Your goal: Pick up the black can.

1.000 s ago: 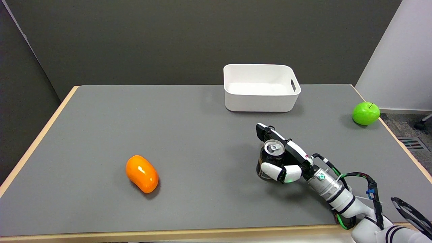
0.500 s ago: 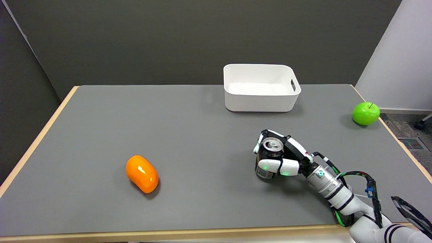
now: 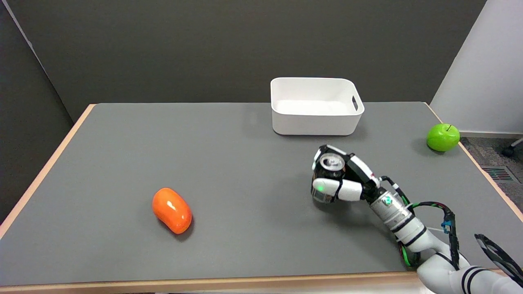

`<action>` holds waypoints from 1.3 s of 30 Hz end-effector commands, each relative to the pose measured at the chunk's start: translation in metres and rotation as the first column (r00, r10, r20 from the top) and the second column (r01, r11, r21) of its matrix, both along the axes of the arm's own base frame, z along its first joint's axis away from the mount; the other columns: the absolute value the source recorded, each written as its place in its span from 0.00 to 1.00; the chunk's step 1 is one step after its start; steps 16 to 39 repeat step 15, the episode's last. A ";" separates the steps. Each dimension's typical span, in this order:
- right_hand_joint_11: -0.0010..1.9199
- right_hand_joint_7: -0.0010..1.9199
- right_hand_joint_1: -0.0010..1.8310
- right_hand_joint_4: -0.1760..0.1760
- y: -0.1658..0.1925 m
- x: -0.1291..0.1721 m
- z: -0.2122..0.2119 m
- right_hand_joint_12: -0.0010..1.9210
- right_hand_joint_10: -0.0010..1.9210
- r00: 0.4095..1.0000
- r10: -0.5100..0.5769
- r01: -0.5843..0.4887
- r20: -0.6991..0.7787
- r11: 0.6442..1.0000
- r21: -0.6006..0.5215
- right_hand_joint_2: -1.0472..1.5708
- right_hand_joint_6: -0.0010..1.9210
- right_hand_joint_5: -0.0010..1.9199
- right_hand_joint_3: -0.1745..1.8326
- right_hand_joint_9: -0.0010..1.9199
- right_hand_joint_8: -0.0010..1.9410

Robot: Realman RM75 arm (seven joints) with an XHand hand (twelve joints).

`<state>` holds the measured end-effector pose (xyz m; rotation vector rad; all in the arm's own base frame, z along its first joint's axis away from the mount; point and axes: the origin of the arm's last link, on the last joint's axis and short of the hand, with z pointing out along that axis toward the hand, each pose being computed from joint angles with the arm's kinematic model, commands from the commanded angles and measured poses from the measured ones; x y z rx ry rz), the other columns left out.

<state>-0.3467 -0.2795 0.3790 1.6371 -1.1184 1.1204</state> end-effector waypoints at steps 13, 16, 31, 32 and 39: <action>0.14 0.29 0.70 0.00 -0.212 0.195 0.029 1.00 0.94 0.940 0.059 -0.200 -0.337 0.894 -0.401 0.87 0.89 0.25 0.22 0.26 0.86; 0.14 0.31 0.71 0.00 -0.228 0.193 0.032 1.00 0.92 0.938 -0.002 -0.158 -0.346 0.887 -0.433 0.88 0.87 0.26 0.18 0.27 0.84; 0.14 0.31 0.71 0.00 -0.228 0.193 0.032 1.00 0.92 0.938 -0.002 -0.158 -0.346 0.887 -0.433 0.88 0.87 0.26 0.18 0.27 0.84; 0.14 0.31 0.71 0.00 -0.228 0.193 0.032 1.00 0.92 0.938 -0.002 -0.158 -0.346 0.887 -0.433 0.88 0.87 0.26 0.18 0.27 0.84; 0.14 0.31 0.71 0.00 -0.228 0.193 0.032 1.00 0.92 0.938 -0.002 -0.158 -0.346 0.887 -0.433 0.88 0.87 0.26 0.18 0.27 0.84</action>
